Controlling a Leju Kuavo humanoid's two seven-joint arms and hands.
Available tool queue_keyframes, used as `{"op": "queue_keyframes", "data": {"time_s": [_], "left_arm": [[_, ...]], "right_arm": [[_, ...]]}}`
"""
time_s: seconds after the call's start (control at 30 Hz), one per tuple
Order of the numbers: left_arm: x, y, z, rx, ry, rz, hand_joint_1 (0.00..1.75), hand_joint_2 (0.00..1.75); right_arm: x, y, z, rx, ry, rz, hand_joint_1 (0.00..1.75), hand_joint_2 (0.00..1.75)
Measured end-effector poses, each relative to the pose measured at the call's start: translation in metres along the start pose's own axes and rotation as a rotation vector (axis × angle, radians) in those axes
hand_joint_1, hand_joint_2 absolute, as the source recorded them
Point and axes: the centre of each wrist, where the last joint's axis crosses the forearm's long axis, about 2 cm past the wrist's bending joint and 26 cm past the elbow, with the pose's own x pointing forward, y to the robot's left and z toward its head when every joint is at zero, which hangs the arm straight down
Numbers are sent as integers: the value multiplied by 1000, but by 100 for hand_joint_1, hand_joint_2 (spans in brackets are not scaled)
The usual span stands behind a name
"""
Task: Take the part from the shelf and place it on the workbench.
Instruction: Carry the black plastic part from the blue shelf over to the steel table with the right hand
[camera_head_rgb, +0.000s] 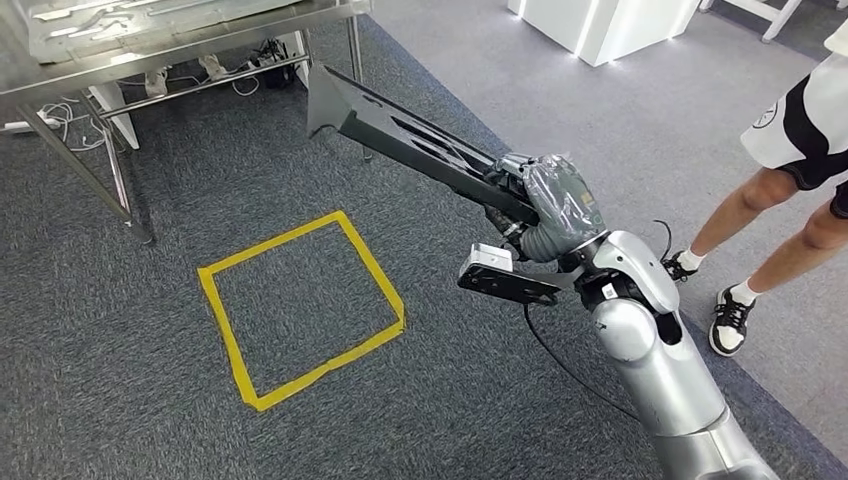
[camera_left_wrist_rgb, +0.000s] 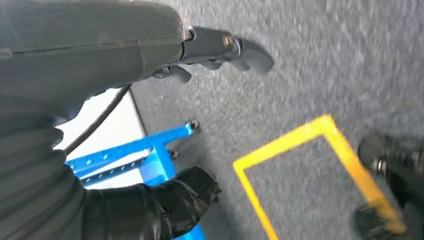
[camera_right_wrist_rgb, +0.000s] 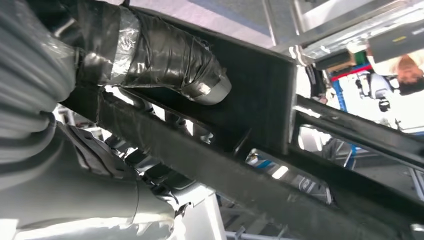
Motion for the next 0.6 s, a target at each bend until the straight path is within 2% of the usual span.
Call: {"op": "queue_keyframes", "data": {"time_s": [0.6], "left_arm": [[-3,-3,0,-8,5,0,0,175]], "right_arm": [[-1,0,-1,2,1,0,175,175]]}}
